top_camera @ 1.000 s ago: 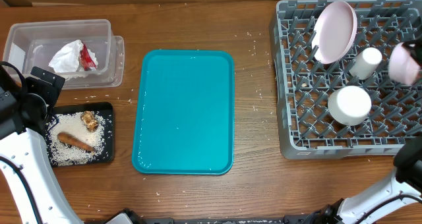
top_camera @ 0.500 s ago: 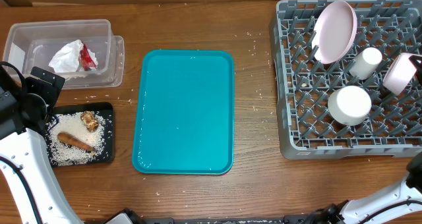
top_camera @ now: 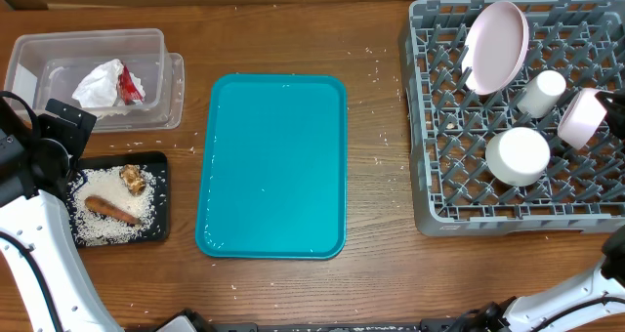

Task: Sort waste into correct bins and load items into the dishwasher
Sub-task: 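Place the bowl in the rack's right side and release it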

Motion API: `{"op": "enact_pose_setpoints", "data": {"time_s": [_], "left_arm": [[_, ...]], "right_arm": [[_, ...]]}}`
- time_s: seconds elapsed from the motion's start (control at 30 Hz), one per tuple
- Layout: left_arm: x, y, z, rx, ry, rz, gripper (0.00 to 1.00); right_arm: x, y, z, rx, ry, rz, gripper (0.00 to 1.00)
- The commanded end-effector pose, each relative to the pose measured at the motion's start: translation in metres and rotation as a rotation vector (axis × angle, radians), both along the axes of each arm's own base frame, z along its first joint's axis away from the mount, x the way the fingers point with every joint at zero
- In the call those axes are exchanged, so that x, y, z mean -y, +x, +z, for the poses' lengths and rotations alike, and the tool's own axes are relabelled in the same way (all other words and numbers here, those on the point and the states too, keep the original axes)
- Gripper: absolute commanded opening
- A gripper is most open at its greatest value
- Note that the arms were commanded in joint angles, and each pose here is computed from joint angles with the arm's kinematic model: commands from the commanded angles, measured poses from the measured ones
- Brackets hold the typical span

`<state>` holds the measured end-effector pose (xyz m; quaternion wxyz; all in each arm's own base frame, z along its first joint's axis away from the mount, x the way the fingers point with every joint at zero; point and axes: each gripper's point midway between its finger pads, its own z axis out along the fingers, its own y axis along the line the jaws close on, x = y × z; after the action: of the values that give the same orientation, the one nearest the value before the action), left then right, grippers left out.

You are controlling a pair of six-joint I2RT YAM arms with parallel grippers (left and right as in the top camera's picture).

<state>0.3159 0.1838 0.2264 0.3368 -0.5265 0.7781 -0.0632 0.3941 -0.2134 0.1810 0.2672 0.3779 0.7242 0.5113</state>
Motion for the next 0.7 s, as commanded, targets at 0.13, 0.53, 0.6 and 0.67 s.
{"op": "enact_pose_setpoints", "data": {"time_s": [0.13, 0.53, 0.6, 0.67], "left_arm": [[-0.004, 0.0, 0.0, -0.008, 0.017, -0.001, 1.0], [-0.004, 0.0, 0.0, -0.008, 0.017, -0.001, 1.0], [-0.004, 0.0, 0.0, -0.008, 0.017, -0.001, 1.0], [-0.004, 0.0, 0.0, -0.008, 0.017, -0.001, 1.0]], "right_arm": [[0.021, -0.014, -0.006, -0.052, -0.068, -0.065, 0.08], [0.08, -0.078, -0.01, -0.295, -0.152, -0.324, 0.23], [0.081, -0.086, 0.0, -0.334, -0.191, -0.366, 0.26], [0.08, -0.09, 0.014, -0.331, -0.238, -0.384, 0.26]]}}
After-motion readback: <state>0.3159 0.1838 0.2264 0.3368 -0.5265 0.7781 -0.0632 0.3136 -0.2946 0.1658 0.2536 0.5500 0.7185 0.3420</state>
